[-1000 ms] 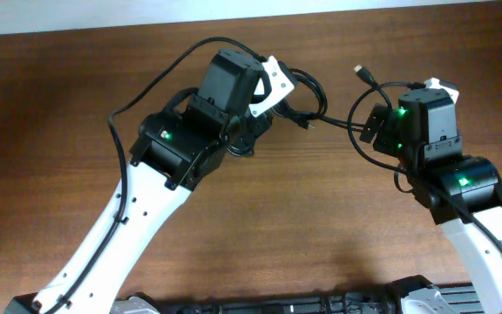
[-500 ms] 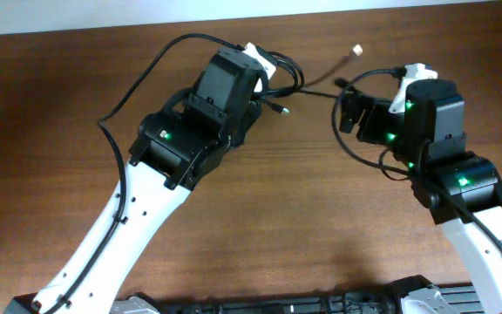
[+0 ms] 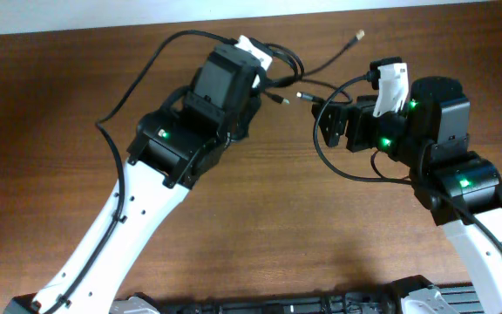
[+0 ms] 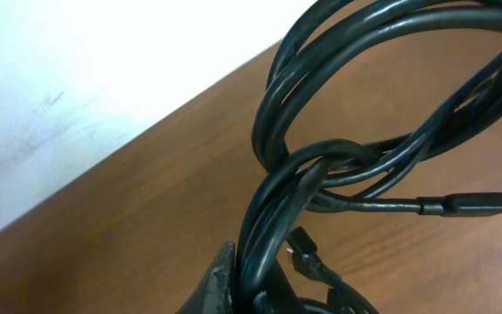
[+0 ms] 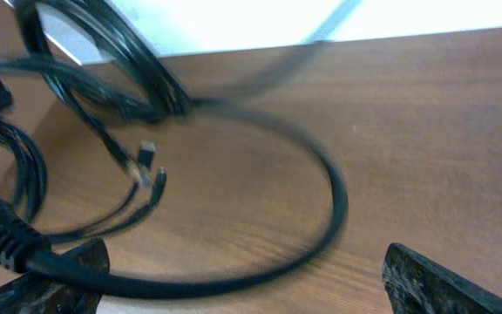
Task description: Untangle cables
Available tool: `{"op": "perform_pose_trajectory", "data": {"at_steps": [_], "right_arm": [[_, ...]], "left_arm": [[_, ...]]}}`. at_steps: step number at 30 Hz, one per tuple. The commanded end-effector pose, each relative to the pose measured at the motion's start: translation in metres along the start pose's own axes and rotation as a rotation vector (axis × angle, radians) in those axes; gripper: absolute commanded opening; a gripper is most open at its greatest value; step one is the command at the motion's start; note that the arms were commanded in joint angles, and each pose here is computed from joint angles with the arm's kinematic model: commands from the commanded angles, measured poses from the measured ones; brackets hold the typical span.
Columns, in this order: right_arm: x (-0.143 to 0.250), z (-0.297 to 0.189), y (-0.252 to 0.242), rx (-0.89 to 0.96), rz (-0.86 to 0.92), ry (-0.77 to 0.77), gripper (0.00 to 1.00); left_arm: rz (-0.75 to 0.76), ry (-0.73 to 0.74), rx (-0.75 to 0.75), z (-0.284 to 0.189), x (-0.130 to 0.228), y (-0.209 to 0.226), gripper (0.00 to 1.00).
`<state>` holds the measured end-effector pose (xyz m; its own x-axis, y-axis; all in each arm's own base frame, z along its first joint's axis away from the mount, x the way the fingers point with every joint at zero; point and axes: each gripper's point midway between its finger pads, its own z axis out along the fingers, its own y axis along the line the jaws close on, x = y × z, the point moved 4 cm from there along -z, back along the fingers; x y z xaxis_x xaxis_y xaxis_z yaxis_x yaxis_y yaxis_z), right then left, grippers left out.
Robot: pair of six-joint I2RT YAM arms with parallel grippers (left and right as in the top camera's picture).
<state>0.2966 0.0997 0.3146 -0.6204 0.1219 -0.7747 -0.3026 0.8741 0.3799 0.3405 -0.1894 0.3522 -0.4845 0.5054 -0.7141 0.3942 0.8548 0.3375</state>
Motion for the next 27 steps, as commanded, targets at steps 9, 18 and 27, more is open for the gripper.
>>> {"op": "perform_pose_trajectory", "data": {"at_steps": [9, 18, 27], "right_arm": [[0.032, -0.008, -0.008, -0.004, -0.304, 0.150, 0.99], [0.006, -0.008, 0.020, -0.175, -0.166, 0.026, 0.99], [-0.010, -0.010, 0.032, -0.255, 0.027, -0.021, 0.95]], "left_arm": [[-0.190, -0.148, 0.083, -0.003, -0.032, 0.006, 0.00], [-0.185, -0.179, 0.209, -0.005, -0.039, -0.010, 0.00], [-0.237, -0.277, 0.315, -0.010, -0.061, -0.021, 0.00]]}}
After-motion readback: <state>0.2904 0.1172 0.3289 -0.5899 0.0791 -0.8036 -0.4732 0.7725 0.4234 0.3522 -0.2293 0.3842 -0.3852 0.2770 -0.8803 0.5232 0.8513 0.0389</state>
